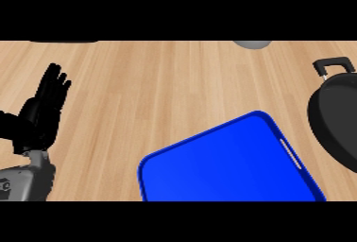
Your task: Pick the bell pepper from the tray and place it in the pot
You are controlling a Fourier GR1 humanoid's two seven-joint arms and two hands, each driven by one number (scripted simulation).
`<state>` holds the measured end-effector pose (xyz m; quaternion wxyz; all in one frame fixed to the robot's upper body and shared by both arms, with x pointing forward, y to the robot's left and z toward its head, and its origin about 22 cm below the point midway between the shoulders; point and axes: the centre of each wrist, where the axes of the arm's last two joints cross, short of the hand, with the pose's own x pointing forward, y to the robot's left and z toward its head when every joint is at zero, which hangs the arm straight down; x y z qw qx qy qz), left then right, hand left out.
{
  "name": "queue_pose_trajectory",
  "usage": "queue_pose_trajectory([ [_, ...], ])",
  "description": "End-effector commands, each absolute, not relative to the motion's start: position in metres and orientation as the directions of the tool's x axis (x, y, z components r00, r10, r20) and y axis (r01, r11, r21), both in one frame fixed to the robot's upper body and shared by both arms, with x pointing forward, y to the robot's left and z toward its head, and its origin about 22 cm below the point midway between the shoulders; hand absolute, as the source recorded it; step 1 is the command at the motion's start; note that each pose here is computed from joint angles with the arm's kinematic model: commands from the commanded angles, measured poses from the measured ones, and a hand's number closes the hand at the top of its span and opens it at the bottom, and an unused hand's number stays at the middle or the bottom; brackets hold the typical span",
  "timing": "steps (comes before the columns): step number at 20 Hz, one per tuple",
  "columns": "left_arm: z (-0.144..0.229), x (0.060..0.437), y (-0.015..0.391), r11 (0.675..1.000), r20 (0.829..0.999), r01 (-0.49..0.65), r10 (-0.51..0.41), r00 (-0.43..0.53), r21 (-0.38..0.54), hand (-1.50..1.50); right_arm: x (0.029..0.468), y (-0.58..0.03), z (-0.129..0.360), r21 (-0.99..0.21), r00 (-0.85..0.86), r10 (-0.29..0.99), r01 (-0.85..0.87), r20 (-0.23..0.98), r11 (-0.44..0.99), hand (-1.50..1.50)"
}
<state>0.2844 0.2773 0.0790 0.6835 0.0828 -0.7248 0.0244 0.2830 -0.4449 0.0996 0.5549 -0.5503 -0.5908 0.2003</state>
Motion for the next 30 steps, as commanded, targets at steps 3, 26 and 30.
queue_pose_trajectory([
  [3,0.064,0.276,0.259,0.986,0.996,-0.151,-0.081,-0.047,0.073,0.00,0.313,-0.446,0.066,-0.814,0.268,0.777,0.310,0.570,0.490,-1.50],
  [26,0.087,0.287,0.277,0.979,0.994,-0.185,-0.093,-0.052,0.081,0.00,0.246,-0.575,0.107,-0.233,-0.113,0.309,0.436,0.944,0.869,-1.50],
  [30,0.087,0.293,0.278,0.982,0.994,-0.162,-0.102,-0.046,0.093,0.00,0.205,-0.604,0.105,-0.208,-0.125,0.284,0.425,0.951,0.881,-1.50],
])
